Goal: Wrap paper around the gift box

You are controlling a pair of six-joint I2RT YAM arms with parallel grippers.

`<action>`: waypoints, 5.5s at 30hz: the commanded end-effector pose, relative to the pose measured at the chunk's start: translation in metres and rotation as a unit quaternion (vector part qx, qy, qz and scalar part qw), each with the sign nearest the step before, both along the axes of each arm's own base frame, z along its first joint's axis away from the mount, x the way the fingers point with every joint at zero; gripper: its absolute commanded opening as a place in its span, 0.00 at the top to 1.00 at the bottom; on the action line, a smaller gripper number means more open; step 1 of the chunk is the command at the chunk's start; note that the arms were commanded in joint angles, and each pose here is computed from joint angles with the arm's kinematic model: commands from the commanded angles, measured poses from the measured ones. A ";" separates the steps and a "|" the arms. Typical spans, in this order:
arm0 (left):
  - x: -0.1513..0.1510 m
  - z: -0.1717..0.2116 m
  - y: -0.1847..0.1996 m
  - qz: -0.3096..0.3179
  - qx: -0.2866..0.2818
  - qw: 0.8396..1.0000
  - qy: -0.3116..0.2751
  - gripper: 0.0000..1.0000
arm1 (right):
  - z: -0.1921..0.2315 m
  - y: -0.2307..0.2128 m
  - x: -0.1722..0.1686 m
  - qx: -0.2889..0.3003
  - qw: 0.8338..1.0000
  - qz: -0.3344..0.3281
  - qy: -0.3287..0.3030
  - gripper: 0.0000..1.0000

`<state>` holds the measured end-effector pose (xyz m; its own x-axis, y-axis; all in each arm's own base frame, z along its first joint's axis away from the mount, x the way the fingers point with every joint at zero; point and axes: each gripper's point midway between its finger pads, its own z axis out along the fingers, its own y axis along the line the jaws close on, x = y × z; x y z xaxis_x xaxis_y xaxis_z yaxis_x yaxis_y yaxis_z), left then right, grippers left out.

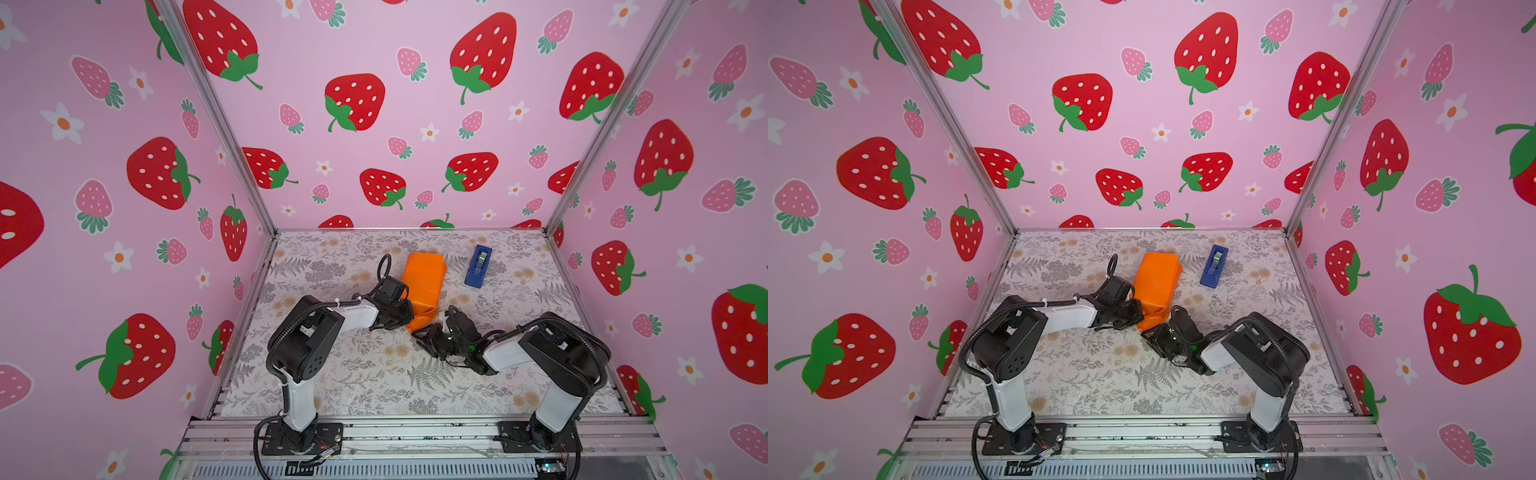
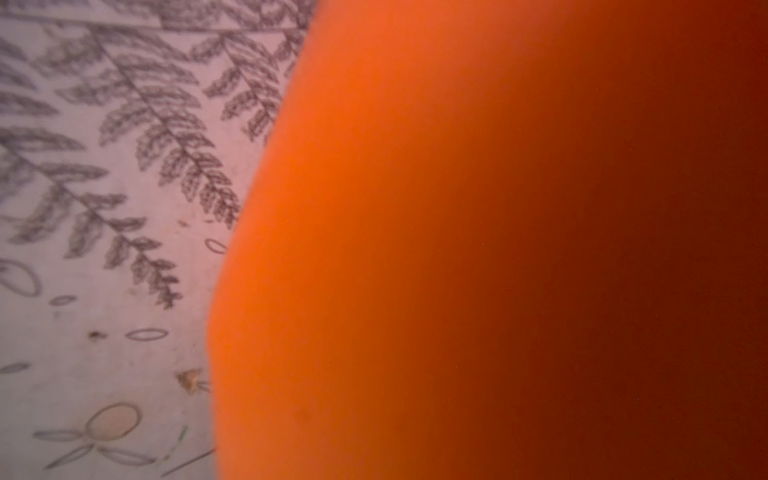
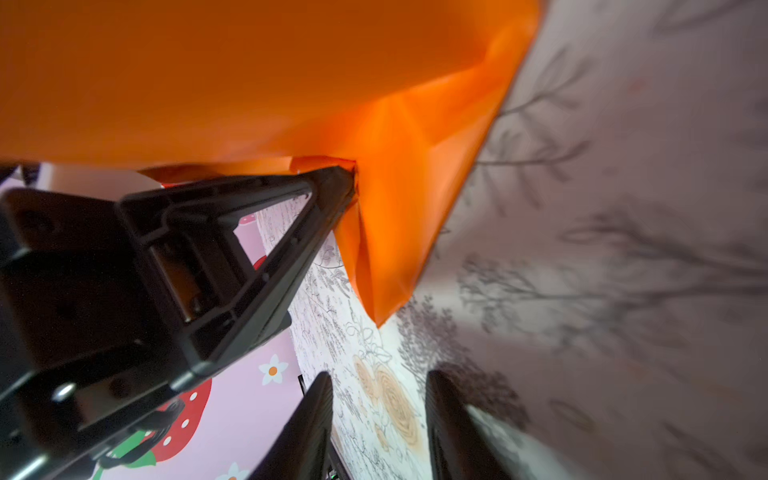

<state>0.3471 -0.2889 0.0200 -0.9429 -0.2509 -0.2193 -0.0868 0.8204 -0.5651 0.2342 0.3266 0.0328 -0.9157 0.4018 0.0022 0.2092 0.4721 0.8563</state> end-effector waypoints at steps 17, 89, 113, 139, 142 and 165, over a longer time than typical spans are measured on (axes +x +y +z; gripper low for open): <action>-0.019 -0.017 -0.020 -0.007 -0.037 0.997 0.063 0.98 | 0.009 -0.060 0.052 -0.083 0.990 0.020 -0.113 0.65; -0.049 0.000 0.011 -0.001 -0.056 0.997 0.052 0.82 | -0.019 -0.015 0.056 -0.357 0.913 0.102 -0.170 0.92; -0.065 -0.019 -0.016 0.089 -0.186 0.971 0.123 0.77 | -0.015 -0.016 0.056 -0.344 0.919 0.099 -0.167 1.00; -0.048 -0.020 -0.026 0.098 -0.189 0.971 0.112 0.93 | 0.006 -0.015 0.055 -0.324 0.925 0.088 -0.177 1.00; -0.047 -0.017 -0.027 0.096 -0.192 0.971 0.108 1.00 | 0.021 -0.017 0.053 -0.314 0.928 0.081 -0.184 1.00; -0.035 0.038 -0.040 0.085 -0.241 0.964 0.074 1.00 | 0.054 -0.038 0.004 0.040 0.998 0.013 -0.041 0.51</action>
<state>0.3045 -0.3204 0.0392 -0.8934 -0.4403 0.0892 -0.3145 0.4712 -0.8241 0.2351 0.2708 0.0630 -0.9223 0.3618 -0.1356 0.1008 0.5640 0.8196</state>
